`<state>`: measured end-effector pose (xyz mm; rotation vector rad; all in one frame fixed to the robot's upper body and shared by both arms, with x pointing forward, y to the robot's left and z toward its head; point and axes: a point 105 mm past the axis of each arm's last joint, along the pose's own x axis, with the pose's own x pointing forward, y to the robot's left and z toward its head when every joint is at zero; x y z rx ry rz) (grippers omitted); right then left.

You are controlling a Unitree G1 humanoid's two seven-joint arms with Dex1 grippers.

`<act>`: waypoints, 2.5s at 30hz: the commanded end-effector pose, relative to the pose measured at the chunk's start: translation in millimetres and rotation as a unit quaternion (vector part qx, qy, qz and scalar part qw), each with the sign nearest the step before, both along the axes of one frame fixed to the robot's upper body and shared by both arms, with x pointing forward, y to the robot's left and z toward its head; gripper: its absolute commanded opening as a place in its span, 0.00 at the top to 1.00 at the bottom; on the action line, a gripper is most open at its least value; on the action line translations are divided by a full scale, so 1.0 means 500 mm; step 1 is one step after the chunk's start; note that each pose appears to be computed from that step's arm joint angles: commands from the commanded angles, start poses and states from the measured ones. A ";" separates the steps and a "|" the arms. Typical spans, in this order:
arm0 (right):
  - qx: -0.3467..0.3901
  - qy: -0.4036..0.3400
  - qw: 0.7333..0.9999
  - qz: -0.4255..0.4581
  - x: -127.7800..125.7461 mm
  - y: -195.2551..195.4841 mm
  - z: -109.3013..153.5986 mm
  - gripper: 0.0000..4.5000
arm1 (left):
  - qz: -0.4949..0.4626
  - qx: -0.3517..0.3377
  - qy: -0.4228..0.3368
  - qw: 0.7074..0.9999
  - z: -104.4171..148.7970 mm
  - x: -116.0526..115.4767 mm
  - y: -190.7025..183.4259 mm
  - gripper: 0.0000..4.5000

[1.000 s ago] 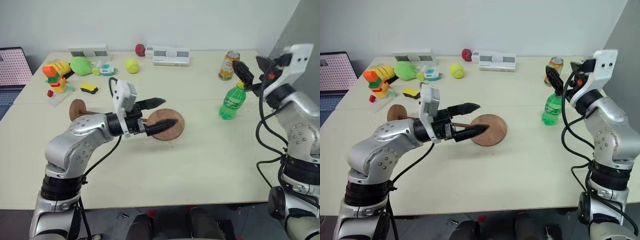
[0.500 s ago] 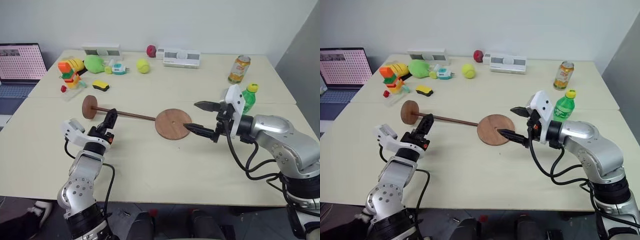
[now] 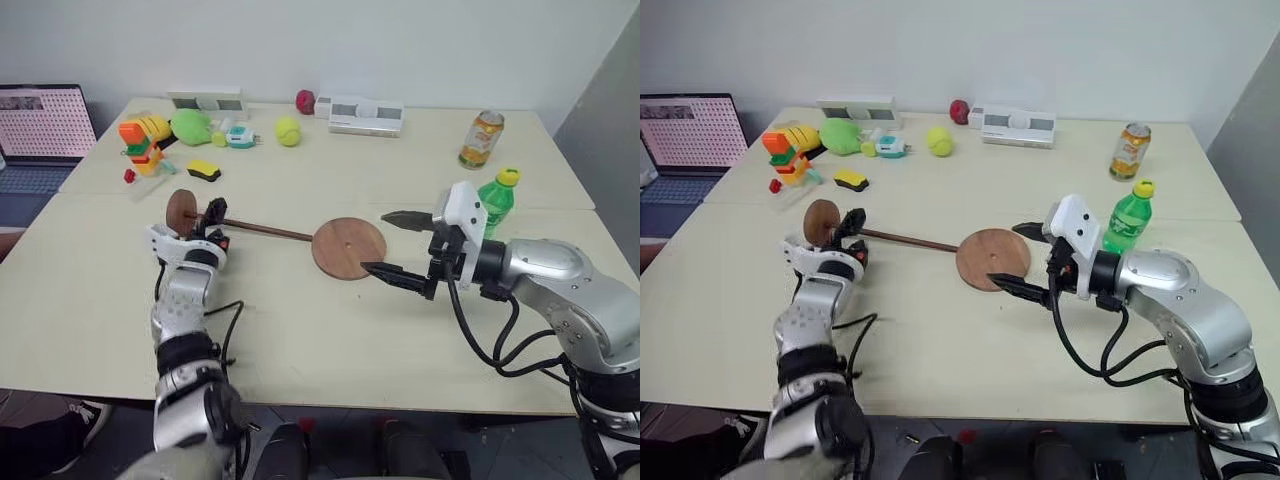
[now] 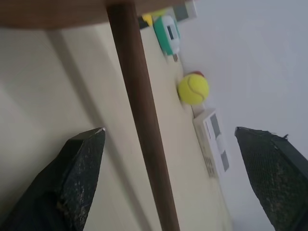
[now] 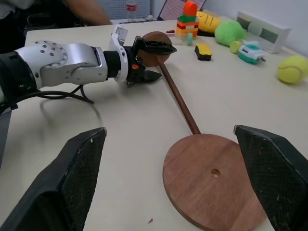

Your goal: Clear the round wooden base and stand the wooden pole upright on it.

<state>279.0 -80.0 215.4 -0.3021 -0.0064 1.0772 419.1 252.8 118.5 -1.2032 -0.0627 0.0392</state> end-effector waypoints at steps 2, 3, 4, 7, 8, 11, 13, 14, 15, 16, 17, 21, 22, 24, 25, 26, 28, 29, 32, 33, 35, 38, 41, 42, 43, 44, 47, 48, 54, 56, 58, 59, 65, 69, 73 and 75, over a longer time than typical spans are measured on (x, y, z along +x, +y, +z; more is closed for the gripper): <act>0.012 -0.024 0.999 -0.019 -0.010 -0.006 0.031 0.00 | -0.013 0.004 0.013 1.000 -0.028 0.015 -0.010 0.04; 0.012 -0.025 0.999 -0.023 -0.010 -0.006 0.030 0.00 | -0.013 0.001 0.012 1.000 -0.030 0.017 -0.009 0.08; 0.012 -0.025 0.999 -0.026 -0.010 -0.007 0.030 0.00 | -0.014 -0.001 0.009 1.000 -0.029 0.019 -0.009 0.10; 0.015 -0.027 0.999 -0.034 -0.011 -0.006 0.035 0.00 | -0.019 -0.006 -0.011 1.000 -0.010 0.026 -0.012 0.27; 0.016 -0.028 0.999 -0.036 -0.011 -0.006 0.037 0.00 | -0.022 -0.007 -0.018 1.000 -0.004 0.028 -0.014 0.31; 0.020 -0.027 0.999 -0.040 -0.009 -0.006 0.039 0.00 | -0.026 -0.005 -0.021 0.999 -0.002 0.027 -0.018 0.45; 0.021 -0.026 0.998 -0.044 -0.007 -0.007 0.038 0.00 | -0.028 0.001 -0.017 0.999 -0.007 0.026 -0.019 0.54; 0.022 -0.026 0.998 -0.047 -0.005 -0.008 0.038 0.00 | -0.028 0.003 -0.015 0.999 -0.009 0.025 -0.019 0.58; 0.021 -0.026 0.998 -0.050 -0.003 -0.010 0.035 0.00 | -0.025 0.003 -0.015 1.000 -0.009 0.023 -0.017 0.63; 0.021 -0.025 0.998 -0.052 -0.002 -0.011 0.033 0.00 | -0.023 0.002 -0.016 1.000 -0.009 0.022 -0.015 0.67; 0.023 -0.024 0.998 -0.056 0.001 -0.015 0.031 0.00 | -0.016 -0.005 -0.021 1.000 -0.004 0.020 -0.008 0.73; 0.030 -0.024 0.997 -0.070 0.009 -0.024 0.026 0.00 | -0.002 -0.001 -0.032 0.999 0.014 0.012 0.013 0.91; 0.030 -0.024 0.997 -0.072 0.010 -0.027 0.023 0.00 | 0.003 0.001 -0.036 0.999 0.023 0.010 0.022 0.93; 0.032 -0.024 0.996 -0.078 0.011 -0.031 0.017 0.00 | 0.009 0.014 -0.049 0.999 0.050 0.007 0.038 0.93; 0.033 -0.025 0.996 -0.081 0.011 -0.034 0.015 0.00 | 0.009 0.025 -0.060 0.998 0.070 0.006 0.043 0.93; 0.035 -0.025 0.995 -0.086 0.011 -0.037 0.012 0.00 | 0.007 0.040 -0.074 0.996 0.095 0.005 0.045 0.93; 0.037 -0.025 0.994 -0.104 0.011 -0.051 0.002 0.00 | -0.024 0.109 -0.118 0.987 0.181 0.006 0.023 0.94; 0.038 -0.025 0.993 -0.111 0.010 -0.056 -0.002 0.00 | -0.037 0.135 -0.133 0.981 0.211 0.005 0.011 0.94; 0.039 -0.015 0.991 -0.131 0.002 -0.066 -0.028 0.00 | -0.109 0.232 -0.212 0.943 0.337 -0.002 -0.066 0.94; 0.039 -0.011 0.990 -0.135 -0.003 -0.067 -0.038 0.00 | -0.137 0.274 -0.241 0.921 0.376 -0.008 -0.102 0.94; 0.043 -0.003 0.990 -0.136 -0.012 -0.059 -0.054 0.00 | -0.201 0.332 -0.289 0.875 0.422 -0.021 -0.180 0.94; 0.043 0.003 0.990 -0.135 -0.015 -0.041 -0.072 0.00 | -0.260 0.386 -0.329 0.822 0.432 -0.032 -0.254 0.94; 0.045 0.009 0.988 -0.149 -0.007 -0.037 -0.090 0.00 | -0.316 0.412 -0.372 0.770 0.423 -0.054 -0.320 0.94; 0.041 0.009 0.987 -0.155 -0.003 -0.038 -0.096 0.00 | -0.331 0.421 -0.378 0.755 0.414 -0.059 -0.334 0.94; 0.040 0.009 0.985 -0.165 0.003 -0.040 -0.102 0.00 | -0.353 0.446 -0.387 0.726 0.394 -0.068 -0.356 0.94; 0.039 0.008 0.984 -0.171 0.007 -0.042 -0.105 0.00 | -0.367 0.464 -0.391 0.705 0.379 -0.073 -0.369 0.94; 0.049 0.014 0.982 -0.182 0.009 -0.038 -0.112 0.00 | -0.391 0.500 -0.395 0.665 0.344 -0.079 -0.387 0.94; 0.051 0.015 0.982 -0.183 0.008 -0.036 -0.114 0.00 | -0.392 0.505 -0.396 0.659 0.340 -0.079 -0.388 0.94; 0.060 0.023 0.979 -0.195 0.001 -0.035 -0.122 0.00 | -0.390 0.529 -0.398 0.640 0.315 -0.077 -0.385 0.94; 0.063 0.024 0.978 -0.198 0.000 -0.035 -0.122 0.00 | -0.381 0.523 -0.390 0.655 0.311 -0.066 -0.380 0.94; 0.065 0.024 0.977 -0.200 0.001 -0.034 -0.122 0.00 | -0.378 0.513 -0.376 0.673 0.298 -0.053 -0.376 0.94; 0.065 0.024 0.977 -0.200 0.001 -0.034 -0.122 0.00 | -0.378 0.512 -0.373 0.675 0.293 -0.050 -0.375 0.94; 0.064 0.022 0.977 -0.201 0.004 -0.037 -0.120 0.00 | -0.372 0.515 -0.368 0.679 0.271 -0.038 -0.379 0.94; 0.061 0.021 0.978 -0.201 0.003 -0.039 -0.120 0.00 | -0.376 0.504 -0.360 0.688 0.261 -0.034 -0.379 0.94; 0.061 0.021 0.978 -0.201 0.000 -0.041 -0.119 0.00 | -0.375 0.512 -0.361 0.684 0.250 -0.033 -0.380 0.94; 0.059 0.021 0.978 -0.199 -0.001 -0.041 -0.119 0.00 | -0.375 0.513 -0.360 0.684 0.247 -0.032 -0.380 0.94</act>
